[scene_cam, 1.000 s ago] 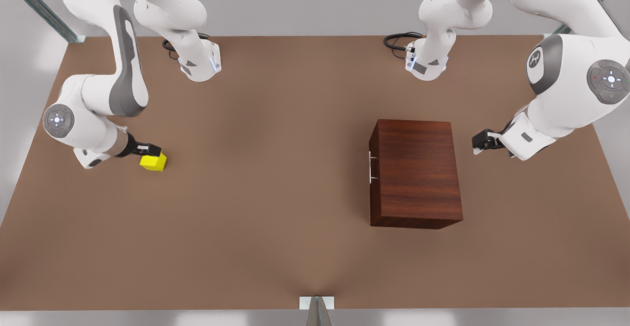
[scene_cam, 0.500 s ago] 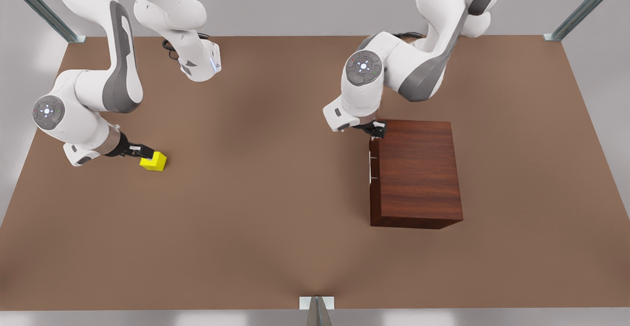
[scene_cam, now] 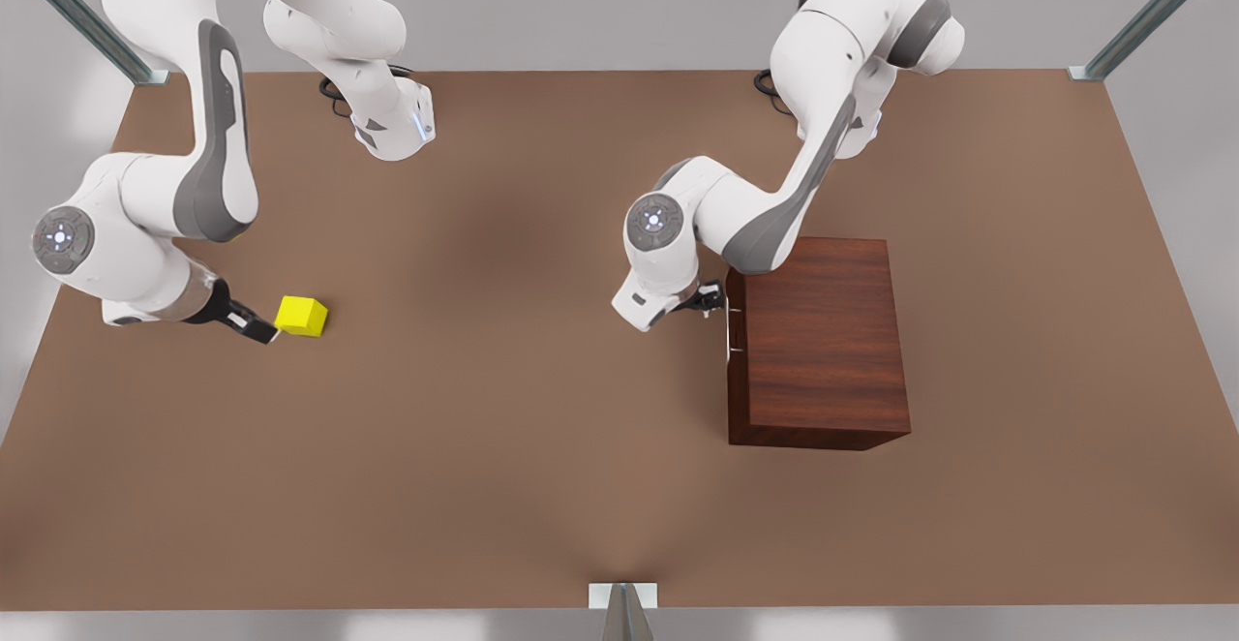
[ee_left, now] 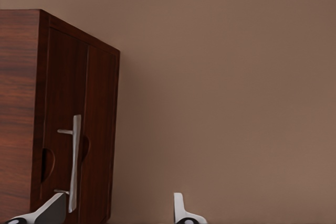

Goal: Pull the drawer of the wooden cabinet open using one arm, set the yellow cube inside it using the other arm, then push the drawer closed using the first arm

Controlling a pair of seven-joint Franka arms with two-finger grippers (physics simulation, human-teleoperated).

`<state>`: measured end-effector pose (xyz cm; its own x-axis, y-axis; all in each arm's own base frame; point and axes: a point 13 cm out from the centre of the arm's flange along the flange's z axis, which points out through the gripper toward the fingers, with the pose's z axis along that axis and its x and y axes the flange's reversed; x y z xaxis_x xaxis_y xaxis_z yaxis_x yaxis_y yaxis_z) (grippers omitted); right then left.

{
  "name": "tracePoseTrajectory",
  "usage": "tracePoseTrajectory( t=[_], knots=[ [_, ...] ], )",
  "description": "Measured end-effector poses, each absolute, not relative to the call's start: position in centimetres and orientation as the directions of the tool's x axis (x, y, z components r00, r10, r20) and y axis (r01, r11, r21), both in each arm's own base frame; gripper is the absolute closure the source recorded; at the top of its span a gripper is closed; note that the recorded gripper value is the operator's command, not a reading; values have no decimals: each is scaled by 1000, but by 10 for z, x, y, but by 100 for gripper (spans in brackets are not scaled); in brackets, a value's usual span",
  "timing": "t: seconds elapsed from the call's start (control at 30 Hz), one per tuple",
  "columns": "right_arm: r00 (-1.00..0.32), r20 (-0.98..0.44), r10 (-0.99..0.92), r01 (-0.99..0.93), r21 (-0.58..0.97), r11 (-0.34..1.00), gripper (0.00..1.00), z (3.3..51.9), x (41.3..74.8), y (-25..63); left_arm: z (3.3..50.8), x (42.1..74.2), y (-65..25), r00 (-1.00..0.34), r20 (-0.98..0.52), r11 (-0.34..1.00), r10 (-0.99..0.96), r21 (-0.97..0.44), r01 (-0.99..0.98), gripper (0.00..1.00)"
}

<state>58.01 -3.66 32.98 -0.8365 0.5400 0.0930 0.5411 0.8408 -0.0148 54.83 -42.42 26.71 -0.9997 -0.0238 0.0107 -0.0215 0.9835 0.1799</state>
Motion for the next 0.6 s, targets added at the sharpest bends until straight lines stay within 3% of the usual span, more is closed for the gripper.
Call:
tracePoseTrajectory(
  t=[0.43,0.6],
  knots=[
    [-564,79,822,821,-49,569,0,244,550,-42,201,543,-400,-998,-64,942,3,335,-18,0],
    [-462,38,886,886,-10,463,0,244,562,-50,193,545,-392,-997,-77,932,20,363,-9,0]
  ],
)
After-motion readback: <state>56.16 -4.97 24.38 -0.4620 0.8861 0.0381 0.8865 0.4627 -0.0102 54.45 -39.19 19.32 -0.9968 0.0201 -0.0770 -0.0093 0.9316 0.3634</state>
